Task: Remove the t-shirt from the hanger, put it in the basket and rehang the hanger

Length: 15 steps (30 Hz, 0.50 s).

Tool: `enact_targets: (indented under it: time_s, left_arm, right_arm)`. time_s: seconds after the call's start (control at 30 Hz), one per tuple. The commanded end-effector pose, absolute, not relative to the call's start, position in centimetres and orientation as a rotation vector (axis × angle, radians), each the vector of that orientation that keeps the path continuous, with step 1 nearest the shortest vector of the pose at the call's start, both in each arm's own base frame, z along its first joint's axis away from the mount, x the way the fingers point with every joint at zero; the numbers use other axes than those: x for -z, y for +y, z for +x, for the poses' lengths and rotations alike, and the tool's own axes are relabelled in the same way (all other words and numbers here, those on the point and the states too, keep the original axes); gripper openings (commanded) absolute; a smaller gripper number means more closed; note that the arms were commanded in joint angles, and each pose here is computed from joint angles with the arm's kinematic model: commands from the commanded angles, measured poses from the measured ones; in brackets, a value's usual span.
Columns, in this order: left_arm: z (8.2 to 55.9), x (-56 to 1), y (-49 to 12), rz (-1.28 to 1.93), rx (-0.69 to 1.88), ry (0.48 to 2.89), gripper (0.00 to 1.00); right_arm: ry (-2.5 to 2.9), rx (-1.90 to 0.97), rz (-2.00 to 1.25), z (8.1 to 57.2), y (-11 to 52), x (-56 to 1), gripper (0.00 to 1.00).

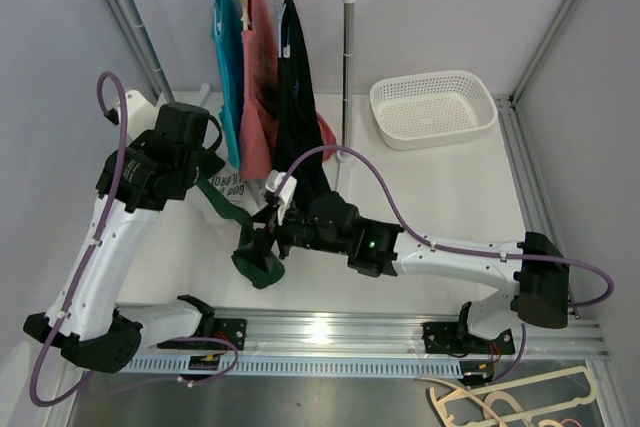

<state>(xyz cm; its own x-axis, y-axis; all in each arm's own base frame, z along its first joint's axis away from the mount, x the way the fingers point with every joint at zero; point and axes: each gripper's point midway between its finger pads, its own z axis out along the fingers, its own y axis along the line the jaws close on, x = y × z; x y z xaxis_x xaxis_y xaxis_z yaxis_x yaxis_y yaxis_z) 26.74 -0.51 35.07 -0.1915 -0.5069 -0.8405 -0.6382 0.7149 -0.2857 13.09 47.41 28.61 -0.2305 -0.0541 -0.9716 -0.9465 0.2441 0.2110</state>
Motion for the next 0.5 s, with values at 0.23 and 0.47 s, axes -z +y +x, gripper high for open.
enact_targets:
  time_s: [0.23,0.47]
  left_arm:
    - [27.6,-40.3,-0.8,-0.908,-0.047,1.722,0.01]
    - [27.4,-40.7,0.2,-0.912,-0.1,1.68,0.01]
  right_arm:
    - [1.514,-1.108,-0.893,14.4,48.8,-28.3,0.29]
    - [1.493,-1.088,-0.85,14.5,47.0,-30.4,0.0]
